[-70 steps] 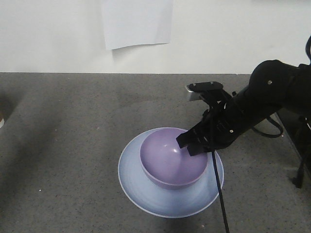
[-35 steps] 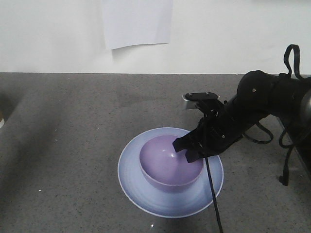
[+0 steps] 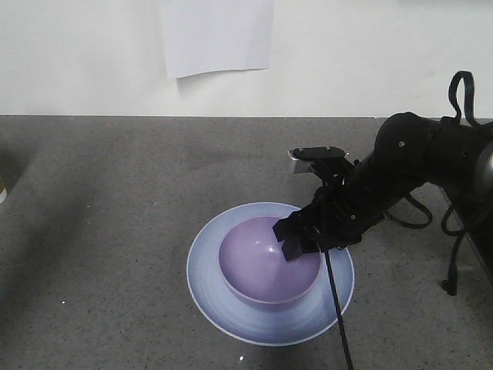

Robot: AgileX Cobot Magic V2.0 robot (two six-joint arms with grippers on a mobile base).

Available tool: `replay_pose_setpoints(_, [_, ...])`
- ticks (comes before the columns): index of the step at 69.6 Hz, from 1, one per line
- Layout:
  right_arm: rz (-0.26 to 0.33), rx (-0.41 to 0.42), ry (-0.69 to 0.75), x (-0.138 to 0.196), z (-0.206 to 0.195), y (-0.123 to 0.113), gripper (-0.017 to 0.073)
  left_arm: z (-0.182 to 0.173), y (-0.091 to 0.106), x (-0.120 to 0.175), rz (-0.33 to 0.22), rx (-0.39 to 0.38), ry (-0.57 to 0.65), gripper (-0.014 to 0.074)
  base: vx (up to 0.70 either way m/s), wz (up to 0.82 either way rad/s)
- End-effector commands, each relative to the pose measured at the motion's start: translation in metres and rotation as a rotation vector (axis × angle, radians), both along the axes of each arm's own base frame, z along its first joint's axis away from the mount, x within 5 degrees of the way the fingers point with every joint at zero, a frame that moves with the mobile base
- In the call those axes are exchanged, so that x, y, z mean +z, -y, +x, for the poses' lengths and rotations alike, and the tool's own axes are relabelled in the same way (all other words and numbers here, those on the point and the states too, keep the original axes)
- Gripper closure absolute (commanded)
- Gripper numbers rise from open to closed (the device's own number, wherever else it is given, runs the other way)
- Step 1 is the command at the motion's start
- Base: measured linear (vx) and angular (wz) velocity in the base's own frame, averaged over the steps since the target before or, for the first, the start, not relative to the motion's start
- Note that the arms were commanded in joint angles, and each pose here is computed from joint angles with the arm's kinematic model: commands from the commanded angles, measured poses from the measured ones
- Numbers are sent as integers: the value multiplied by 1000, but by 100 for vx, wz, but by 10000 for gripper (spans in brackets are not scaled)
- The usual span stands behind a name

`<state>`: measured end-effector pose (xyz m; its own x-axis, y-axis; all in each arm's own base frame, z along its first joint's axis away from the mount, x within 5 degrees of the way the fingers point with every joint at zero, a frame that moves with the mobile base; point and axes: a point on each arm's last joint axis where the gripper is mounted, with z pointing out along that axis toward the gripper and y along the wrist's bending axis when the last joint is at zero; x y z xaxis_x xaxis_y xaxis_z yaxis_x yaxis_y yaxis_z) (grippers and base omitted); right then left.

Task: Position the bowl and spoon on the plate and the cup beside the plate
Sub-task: 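Lower the lavender bowl onto the plate center with the right gripper, then open the right gripper and raise it away from the bowl, then move the left gripper over the bowl and lower the spoon inside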

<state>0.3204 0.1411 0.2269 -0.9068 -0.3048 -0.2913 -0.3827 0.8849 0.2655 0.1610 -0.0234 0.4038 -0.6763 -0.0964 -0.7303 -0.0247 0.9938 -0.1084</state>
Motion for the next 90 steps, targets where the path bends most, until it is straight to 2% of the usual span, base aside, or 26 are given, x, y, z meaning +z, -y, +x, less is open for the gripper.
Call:
replay_pose_setpoints(1, [45,-20,105,26,2,0,62,-1,1,12,-24,-3,85,600,0,0])
replay_pose_setpoints(10, [57,-23,149,42,-4,3,6,-1,1,12,-24,-3,82,600,0,0])
replay_pose_setpoints(19, [54,-41,216,65,-13,12,3,-1,1,12,-24,-3,82,600,0,0])
replay_pose_setpoints(36, [73,-129,323,116,-39,52,3,-1,1,12,-24,-3,82,600,0,0])
replay_pose_setpoints(48, [35,-167,374,144,-67,81,3,-1,1,12,-22,-6,82,600,0,0])
replay_pose_setpoints(57, [2,-160,390,157,-87,88,3,-1,3,12,-34,-19,79,600,0,0])
replay_pose_setpoints(79, [19,-162,471,175,-108,91,3,4,18,8,-80,-177,49,601,0,0])
replay_pose_setpoints(90, [20,-162,471,175,-108,91,3,19,38,-1,-142,-301,-2,601,0,0])
